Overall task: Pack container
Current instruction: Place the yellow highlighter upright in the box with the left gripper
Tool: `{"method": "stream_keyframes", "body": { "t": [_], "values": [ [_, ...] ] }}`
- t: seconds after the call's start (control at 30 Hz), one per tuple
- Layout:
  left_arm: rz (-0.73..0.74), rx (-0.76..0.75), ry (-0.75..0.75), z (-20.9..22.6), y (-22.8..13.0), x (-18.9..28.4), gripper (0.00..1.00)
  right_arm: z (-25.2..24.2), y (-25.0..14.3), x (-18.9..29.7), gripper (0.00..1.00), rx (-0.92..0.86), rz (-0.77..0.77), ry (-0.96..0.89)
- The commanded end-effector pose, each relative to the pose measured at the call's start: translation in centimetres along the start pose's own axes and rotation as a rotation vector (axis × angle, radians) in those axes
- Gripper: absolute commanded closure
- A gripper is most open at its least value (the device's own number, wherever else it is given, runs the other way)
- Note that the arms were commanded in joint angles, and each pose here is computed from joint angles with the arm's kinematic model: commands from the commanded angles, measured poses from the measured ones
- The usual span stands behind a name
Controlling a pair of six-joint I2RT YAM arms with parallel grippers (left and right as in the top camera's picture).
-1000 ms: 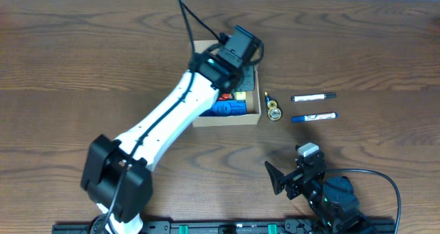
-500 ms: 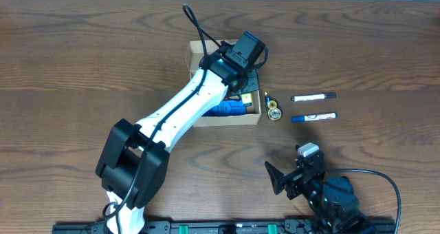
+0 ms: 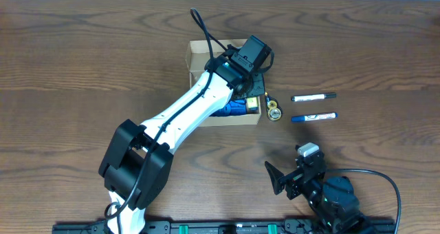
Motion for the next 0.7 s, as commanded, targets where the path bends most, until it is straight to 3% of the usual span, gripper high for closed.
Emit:
{"method": "stream_keyframes", "body": {
  "t": [0.0,0.3,0.43,0.67],
  "values": [
    [0.016,-0.002,0.010,0.3,-0.2,-0.6,0.58,0.1,-0.1,0.0,0.01,0.020,-0.001,0.004],
    [0.030,-0.005,-0.003,0.1,-0.3,-0.5,0.60,0.1,-0.1,0.0,0.01,0.020,-0.001,0.004],
    [0.019,-0.077,-0.014,-0.1,-0.1,0.2,0.63,0.1,-0.1,0.0,0.01,0.020,-0.002,0.004],
    [-0.046,-0.222,0.049,2.1,1.1,6.6,0.57,0.1,-0.1,0.0,0.01,0.020,-0.002,0.004]
  ]
}}
Point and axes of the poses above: each gripper's point midway between its finger pads, its own x axis back along the fingers, its own z axis along the line the jaws close on, y = z × x, the point moved 8 cm from there along x, back along the fingers, and after that the axes turned 7 degrees about x, right-handed, at the moved point
